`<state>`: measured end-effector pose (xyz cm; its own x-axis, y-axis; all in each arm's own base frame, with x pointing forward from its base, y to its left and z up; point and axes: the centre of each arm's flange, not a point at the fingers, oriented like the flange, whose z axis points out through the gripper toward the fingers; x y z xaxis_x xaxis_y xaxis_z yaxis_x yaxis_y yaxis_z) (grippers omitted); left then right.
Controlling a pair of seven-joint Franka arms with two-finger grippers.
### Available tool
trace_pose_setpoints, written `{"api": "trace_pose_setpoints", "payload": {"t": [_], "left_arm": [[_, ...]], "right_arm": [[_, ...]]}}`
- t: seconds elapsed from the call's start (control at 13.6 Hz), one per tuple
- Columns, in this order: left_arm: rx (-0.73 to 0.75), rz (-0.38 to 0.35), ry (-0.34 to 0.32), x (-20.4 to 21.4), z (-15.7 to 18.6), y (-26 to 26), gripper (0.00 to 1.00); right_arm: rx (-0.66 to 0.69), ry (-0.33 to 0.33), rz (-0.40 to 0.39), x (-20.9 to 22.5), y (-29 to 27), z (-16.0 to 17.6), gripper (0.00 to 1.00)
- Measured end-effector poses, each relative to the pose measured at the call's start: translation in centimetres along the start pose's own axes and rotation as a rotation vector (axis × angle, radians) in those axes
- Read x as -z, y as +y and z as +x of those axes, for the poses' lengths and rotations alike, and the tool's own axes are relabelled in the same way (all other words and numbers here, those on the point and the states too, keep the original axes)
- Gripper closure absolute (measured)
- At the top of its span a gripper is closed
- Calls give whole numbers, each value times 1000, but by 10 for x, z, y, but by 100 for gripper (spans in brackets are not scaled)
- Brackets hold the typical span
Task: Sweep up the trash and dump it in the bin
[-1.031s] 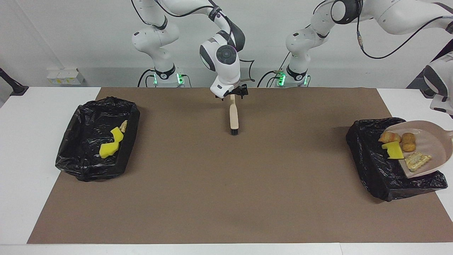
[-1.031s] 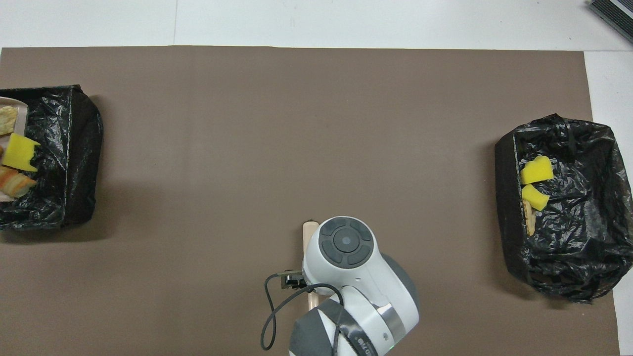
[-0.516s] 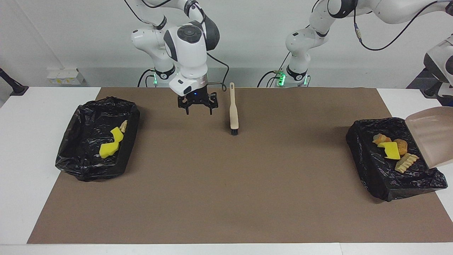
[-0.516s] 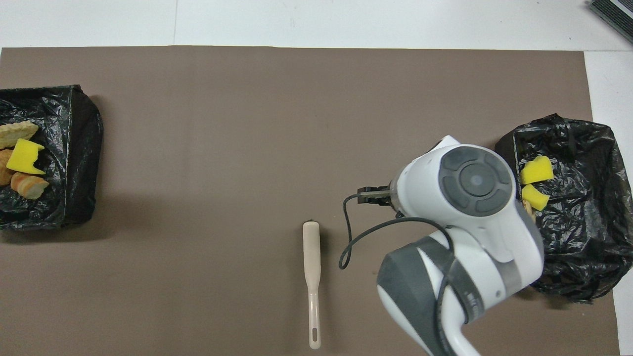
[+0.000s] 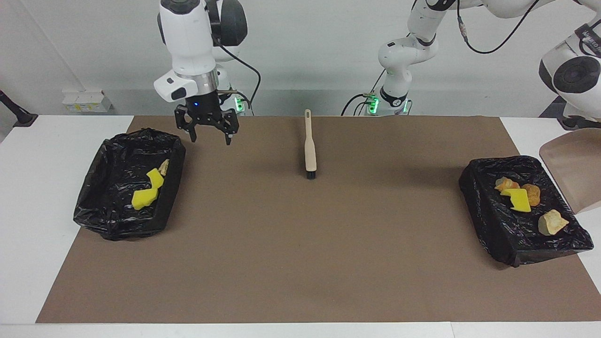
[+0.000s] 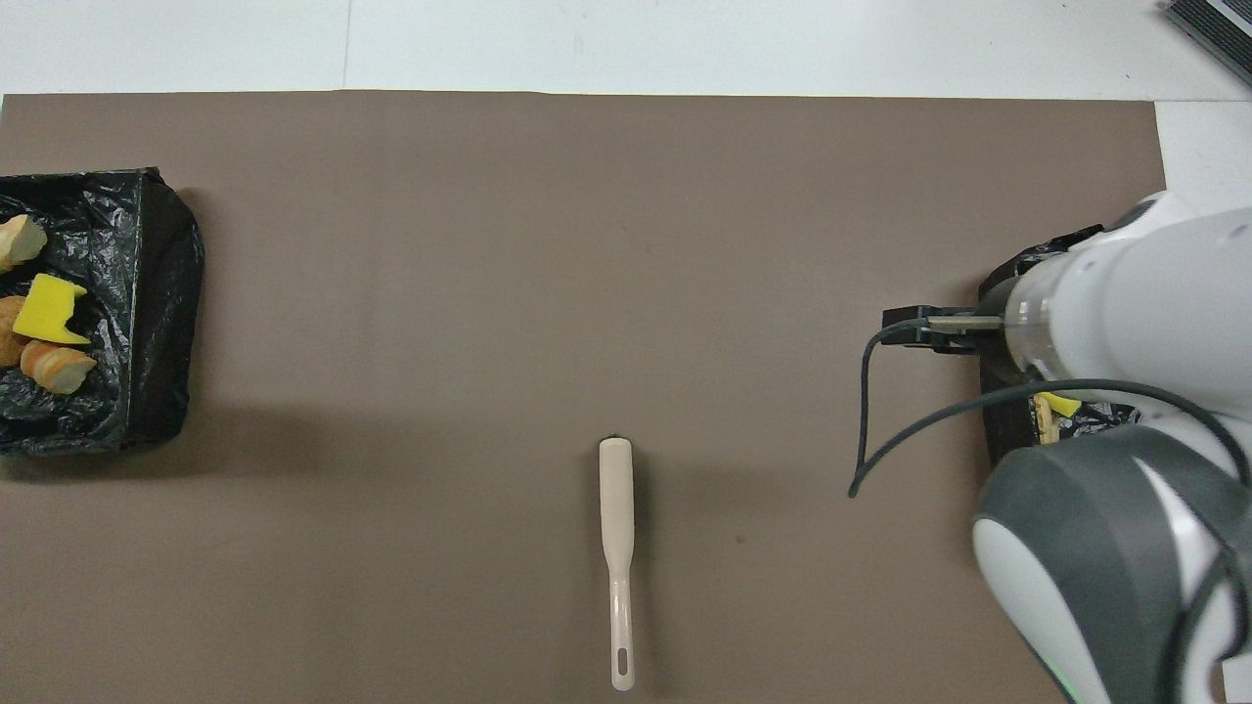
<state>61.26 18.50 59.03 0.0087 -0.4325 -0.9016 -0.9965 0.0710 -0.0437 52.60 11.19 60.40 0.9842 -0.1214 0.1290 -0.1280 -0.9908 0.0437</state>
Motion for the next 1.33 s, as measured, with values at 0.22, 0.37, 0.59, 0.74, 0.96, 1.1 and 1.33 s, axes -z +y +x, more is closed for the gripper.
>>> {"api": "trace_pose_setpoints", "payload": {"t": [0.22, 0.37, 0.59, 0.74, 0.96, 1.1, 1.33], "left_arm": [[28, -8, 3, 18, 11, 3, 69], [41, -19, 66, 37, 28, 1, 69], [52, -44, 253, 70, 62, -2, 69], [64, -77, 371, 81, 79, 0, 69], [139, -175, 588, 88, 103, 9, 69], [230, -245, 641, 99, 130, 14, 69], [393, -363, 700, 151, 183, 20, 69]], "right_arm": [[-55, -2, -9, 40, 40, 3, 0], [-63, 10, -6, 60, 75, 4, 0], [-107, 33, 0, 78, 131, 2, 0], [-157, 33, 3, 79, 167, 2, 0], [-130, 18, 3, 78, 193, 0, 0], [39, -45, 1, 68, 186, -5, 0], [118, -100, 2, 44, 175, 2, 0]]}}
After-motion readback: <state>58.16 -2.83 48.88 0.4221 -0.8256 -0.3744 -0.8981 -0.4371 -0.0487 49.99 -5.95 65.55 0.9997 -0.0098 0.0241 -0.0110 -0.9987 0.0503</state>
